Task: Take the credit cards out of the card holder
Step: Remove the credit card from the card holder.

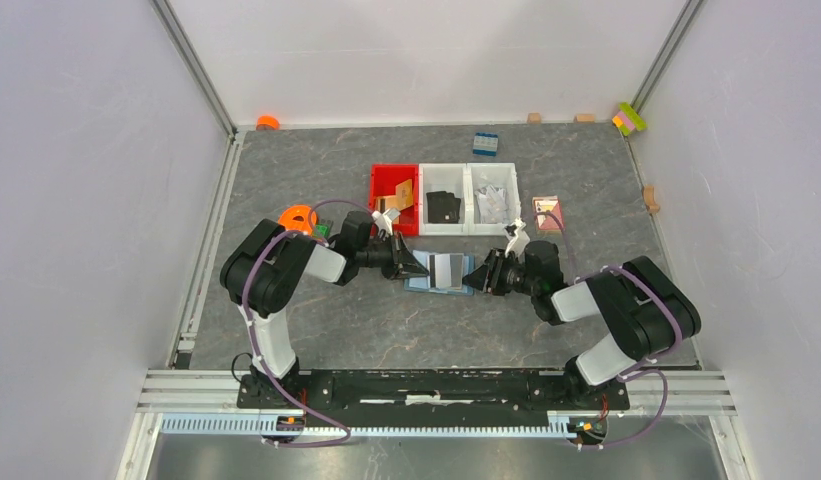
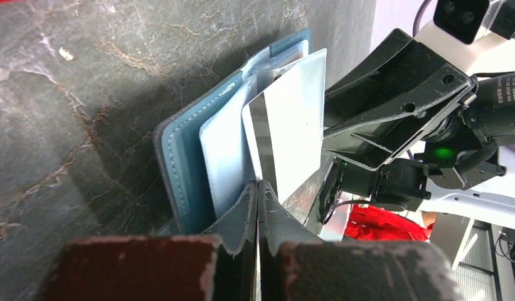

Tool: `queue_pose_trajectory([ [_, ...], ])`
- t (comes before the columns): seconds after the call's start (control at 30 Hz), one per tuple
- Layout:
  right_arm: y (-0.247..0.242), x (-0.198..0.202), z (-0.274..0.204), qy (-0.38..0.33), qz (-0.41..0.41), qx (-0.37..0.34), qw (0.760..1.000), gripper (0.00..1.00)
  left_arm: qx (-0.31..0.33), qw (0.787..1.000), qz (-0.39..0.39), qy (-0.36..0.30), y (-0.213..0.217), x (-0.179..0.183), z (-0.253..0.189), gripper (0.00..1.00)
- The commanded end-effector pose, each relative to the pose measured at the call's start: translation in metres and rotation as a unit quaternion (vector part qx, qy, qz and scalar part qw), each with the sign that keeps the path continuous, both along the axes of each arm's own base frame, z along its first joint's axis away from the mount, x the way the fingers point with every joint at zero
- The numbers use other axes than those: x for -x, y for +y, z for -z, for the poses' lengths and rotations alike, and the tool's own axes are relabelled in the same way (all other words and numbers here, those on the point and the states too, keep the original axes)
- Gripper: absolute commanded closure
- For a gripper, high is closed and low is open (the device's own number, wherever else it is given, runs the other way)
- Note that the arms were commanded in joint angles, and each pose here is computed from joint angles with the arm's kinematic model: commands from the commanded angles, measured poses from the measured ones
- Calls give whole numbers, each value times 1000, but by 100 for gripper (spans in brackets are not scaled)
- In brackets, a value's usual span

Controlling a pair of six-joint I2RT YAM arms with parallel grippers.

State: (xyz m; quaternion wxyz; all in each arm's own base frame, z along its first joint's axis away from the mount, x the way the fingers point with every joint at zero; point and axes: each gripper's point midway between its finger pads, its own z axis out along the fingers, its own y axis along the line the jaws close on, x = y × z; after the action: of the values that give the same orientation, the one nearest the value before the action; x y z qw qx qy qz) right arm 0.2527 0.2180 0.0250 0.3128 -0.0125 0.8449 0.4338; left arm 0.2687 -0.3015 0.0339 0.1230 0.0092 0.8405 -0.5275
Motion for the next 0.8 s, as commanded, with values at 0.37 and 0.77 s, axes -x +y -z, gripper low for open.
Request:
queue_pose_trajectory([
  [0.37,-3,-5,-33,-52,23,-58,997,58,5,1000,4,-9,-4,-7,-7,98],
  [0.77,18,-1,-16,-3,-23,-63,998,51,8,1000,5,-9,-5,-6,-8,98],
])
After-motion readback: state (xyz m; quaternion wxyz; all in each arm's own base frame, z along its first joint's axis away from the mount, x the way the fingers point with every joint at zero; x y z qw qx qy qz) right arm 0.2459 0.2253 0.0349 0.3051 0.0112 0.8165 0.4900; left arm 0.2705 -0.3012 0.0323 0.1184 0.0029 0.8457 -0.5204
